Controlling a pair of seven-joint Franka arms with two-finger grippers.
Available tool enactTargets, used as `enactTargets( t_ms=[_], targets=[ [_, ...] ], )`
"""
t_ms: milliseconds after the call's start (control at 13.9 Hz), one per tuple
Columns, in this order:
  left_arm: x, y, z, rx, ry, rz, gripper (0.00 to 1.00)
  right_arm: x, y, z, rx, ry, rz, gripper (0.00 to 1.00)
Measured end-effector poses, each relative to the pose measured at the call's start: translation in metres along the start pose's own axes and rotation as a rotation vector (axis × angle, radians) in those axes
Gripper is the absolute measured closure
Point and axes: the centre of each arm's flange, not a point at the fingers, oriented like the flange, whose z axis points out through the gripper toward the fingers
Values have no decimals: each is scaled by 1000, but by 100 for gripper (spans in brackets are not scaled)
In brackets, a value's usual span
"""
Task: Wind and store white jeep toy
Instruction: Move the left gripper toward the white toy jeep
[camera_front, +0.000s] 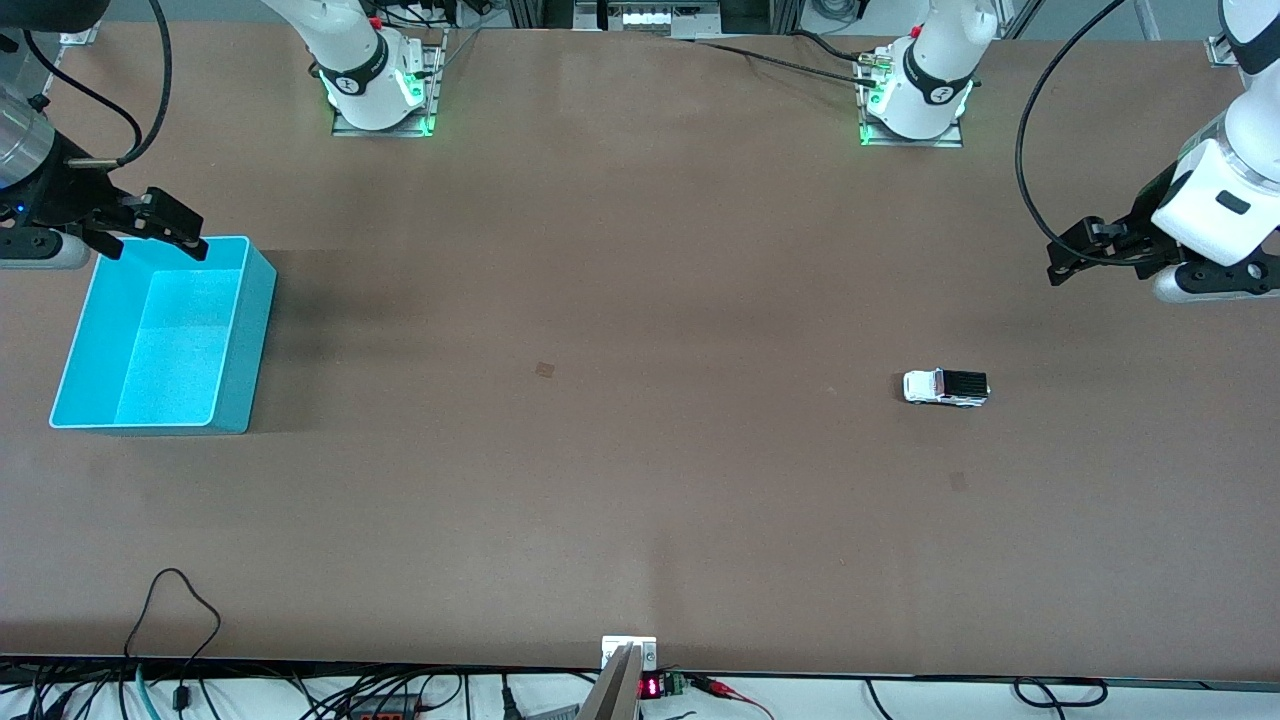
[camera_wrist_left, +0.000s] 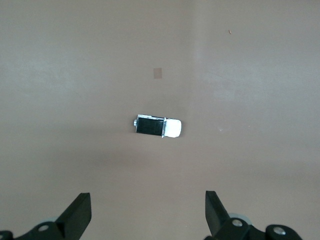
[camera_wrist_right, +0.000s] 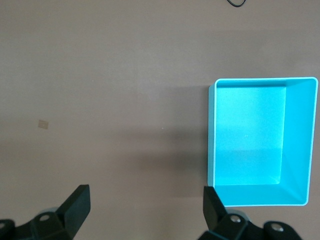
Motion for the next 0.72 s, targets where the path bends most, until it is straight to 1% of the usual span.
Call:
enactTargets(
  t_ms=[360,504,720],
  targets=[
    [0,-5,1,1,-7,14,0,0,0,0,0,0,0,0],
    [-3,-12,3,5,-39,5,0,0,0,0,0,0,0,0],
    [-6,-16,14,13,-109,8,0,0,0,0,0,0,-1,0]
  ],
)
